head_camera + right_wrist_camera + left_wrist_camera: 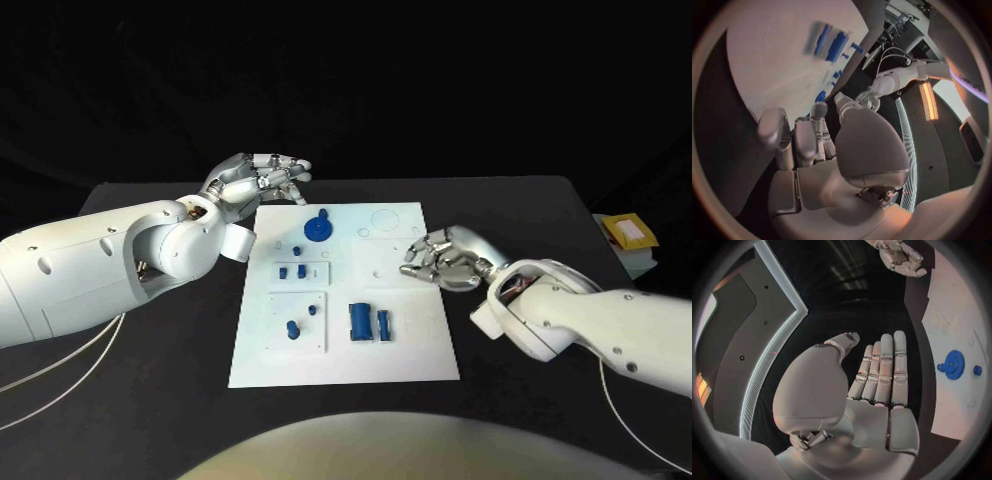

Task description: Assemble the parts on the task board

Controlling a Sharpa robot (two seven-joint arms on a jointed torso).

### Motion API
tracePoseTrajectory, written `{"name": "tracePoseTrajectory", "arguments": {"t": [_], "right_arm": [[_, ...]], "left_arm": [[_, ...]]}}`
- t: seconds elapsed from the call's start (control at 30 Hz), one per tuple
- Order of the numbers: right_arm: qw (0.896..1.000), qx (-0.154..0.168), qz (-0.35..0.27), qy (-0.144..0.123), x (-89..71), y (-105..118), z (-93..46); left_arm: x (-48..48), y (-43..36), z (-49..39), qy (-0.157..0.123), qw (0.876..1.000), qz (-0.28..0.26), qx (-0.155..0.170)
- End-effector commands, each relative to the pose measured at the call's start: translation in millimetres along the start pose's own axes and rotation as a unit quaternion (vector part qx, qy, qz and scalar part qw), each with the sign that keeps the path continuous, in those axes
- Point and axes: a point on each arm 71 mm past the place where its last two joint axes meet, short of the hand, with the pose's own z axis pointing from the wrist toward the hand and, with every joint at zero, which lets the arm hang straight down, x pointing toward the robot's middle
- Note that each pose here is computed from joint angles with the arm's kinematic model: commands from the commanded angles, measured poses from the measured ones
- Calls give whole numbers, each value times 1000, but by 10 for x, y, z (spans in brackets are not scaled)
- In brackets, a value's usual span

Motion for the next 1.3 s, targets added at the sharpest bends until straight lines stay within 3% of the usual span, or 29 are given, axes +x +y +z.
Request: {"name": "tracePoseTrajectory", "arguments": {"t": [0.03, 0.2, 0.33, 0.5, 0.8, 0.83, 1.07, 1.23, 1.3], "right_arm": [[989, -5, 144, -39, -215, -122, 124], [967, 21, 238, -84, -516, -345, 331], [956, 18, 273, -105, -679, -407, 458], [952, 3, 286, -112, -755, -376, 577], [950, -11, 289, -119, -801, -332, 663], [955, 11, 269, -126, -801, -367, 651], [950, 4, 280, -140, -733, -286, 632], [938, -6, 303, -168, -599, -109, 576], [930, -10, 316, -185, -525, 0, 532]], "left_arm": [[-43, -48, 27, -34, 998, 1, 45], [-127, 7, 73, -79, 995, -3, 64], [-201, 122, 121, -115, 991, 0, 62], [-263, 232, 144, -143, 988, 6, 53], [-291, 335, 197, -158, 986, 8, 47], [-272, 341, 196, -142, 989, 9, 36], [-186, 349, 189, -150, 988, 14, 34], [-3, 358, 165, -167, 985, 24, 29], [113, 357, 144, -178, 983, 30, 26]]}}
